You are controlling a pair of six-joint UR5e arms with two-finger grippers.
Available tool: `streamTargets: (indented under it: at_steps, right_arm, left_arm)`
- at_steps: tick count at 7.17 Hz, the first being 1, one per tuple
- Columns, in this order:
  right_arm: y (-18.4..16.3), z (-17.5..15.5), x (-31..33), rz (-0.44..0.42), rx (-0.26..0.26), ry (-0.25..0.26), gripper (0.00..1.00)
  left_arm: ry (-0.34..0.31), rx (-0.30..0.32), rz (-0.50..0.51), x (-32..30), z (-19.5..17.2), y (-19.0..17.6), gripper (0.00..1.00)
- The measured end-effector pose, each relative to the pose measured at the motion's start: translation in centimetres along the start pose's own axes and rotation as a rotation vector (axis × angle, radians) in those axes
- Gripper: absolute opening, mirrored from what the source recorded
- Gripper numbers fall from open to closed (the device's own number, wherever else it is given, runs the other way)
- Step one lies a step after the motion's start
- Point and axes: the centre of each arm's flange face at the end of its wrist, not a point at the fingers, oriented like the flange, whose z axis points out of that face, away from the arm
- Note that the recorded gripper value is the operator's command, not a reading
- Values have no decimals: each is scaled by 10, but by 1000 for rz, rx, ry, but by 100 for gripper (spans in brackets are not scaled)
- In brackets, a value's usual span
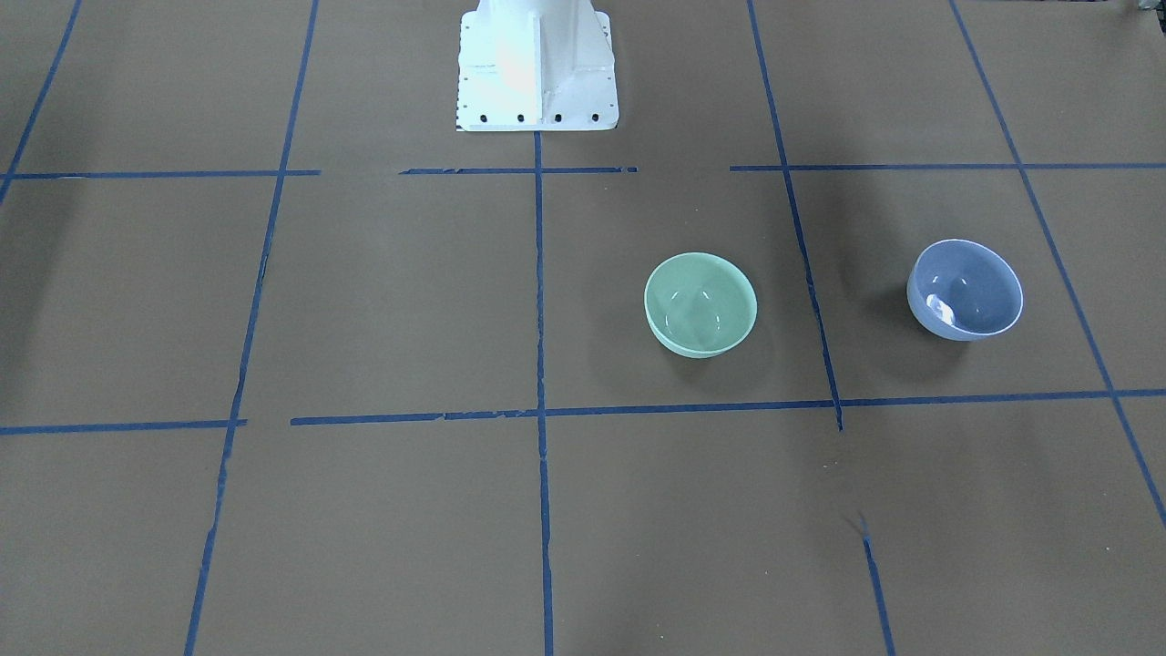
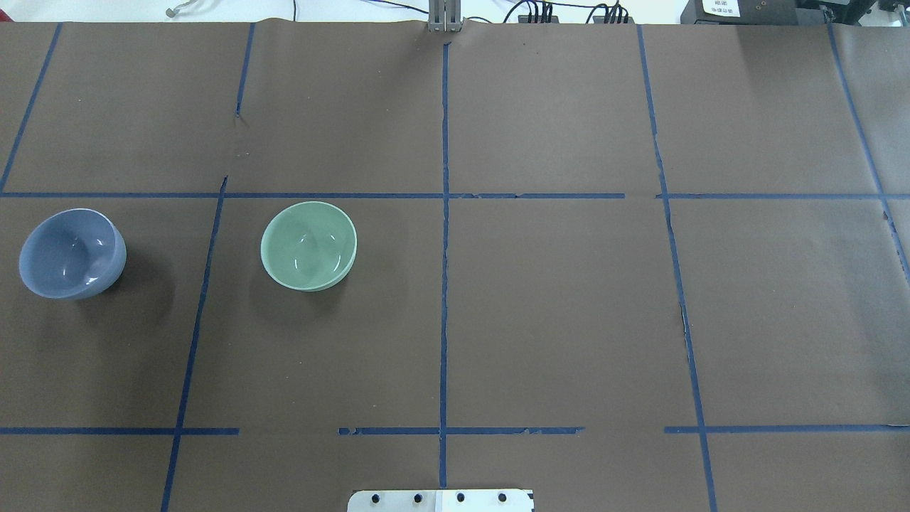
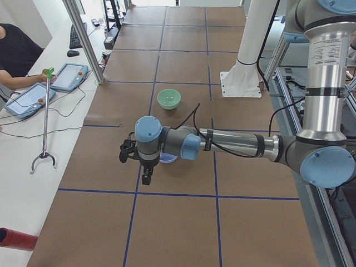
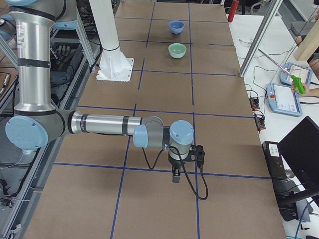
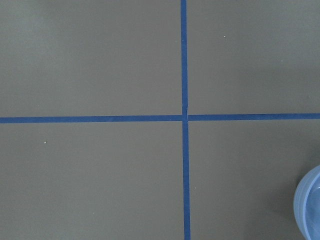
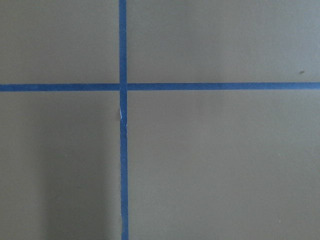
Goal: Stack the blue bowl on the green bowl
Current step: 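Move the left gripper toward the blue bowl, then lower the left gripper onto the blue bowl's rim and close it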
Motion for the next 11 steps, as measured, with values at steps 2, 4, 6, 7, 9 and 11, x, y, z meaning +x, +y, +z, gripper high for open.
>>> streamTargets:
  at_steps: [2,4,6,7,9,11]
  right_arm:
    - [0,0,0,0,0,0,100]
    - [0,0,0,0,0,0,100]
    - [0,0,0,0,0,0,100]
    - [0,0,0,0,0,0,100]
    - [0,0,0,0,1,0,100]
    - [0,0,0,-1,1,-1,100]
  left_arm:
    - [4,31,-67,48,50,18,100]
    - [35,41,-98,68,98,38,100]
    - [37,25,-87,82,131,51,100]
    - [38,12,-76,88,140,54,100]
    - [39,-12,-56,98,153,59,60]
    - [41,-22,-44,102,158,61,1]
